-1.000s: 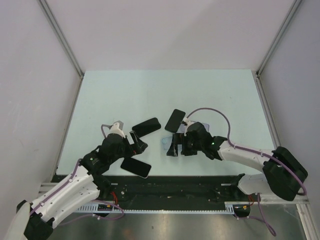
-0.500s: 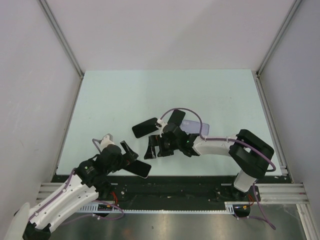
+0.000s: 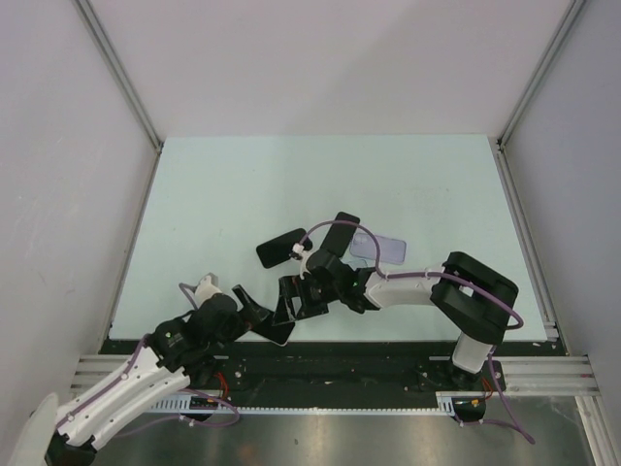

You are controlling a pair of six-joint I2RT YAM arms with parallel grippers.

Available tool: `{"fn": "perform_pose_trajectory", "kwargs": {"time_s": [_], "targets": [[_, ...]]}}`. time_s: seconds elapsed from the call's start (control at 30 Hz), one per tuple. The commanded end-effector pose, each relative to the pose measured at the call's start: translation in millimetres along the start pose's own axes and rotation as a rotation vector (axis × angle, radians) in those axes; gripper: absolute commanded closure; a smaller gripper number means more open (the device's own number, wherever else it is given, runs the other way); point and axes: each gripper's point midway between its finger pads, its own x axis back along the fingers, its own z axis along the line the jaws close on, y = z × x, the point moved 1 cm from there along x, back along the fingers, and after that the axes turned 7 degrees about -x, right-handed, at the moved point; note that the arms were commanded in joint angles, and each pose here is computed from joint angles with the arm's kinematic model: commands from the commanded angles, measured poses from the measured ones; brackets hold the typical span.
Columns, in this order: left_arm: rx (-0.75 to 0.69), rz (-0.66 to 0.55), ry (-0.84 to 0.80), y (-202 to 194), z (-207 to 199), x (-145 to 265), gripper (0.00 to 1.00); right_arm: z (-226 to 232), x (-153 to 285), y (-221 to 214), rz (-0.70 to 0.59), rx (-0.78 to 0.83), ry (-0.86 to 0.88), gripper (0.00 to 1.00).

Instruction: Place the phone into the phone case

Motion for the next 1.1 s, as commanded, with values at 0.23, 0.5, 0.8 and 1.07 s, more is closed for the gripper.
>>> {"fn": "perform_pose_trajectory", "kwargs": {"time_s": [0.23,0.5,0.8,1.07], "targets": [[0.025,0.017,-0.037,-14,0,-24,0.01,25,-14,-2,0.015,-0.015,0.107,0.0],[-0.017,-0.032,-0.079,1,-29,-40,0.0,28,5,12,-0.142,-0.105,0.163,0.0],[-0.146,0.009,-0.185,17,-107,-60,0.0,22,18,37,-0.328,-0.184,0.205,0.0],[-0.218,0.01,-0.238,33,-139,-64,0.0,22,24,40,-0.338,-0.186,0.205,0.0]]}}
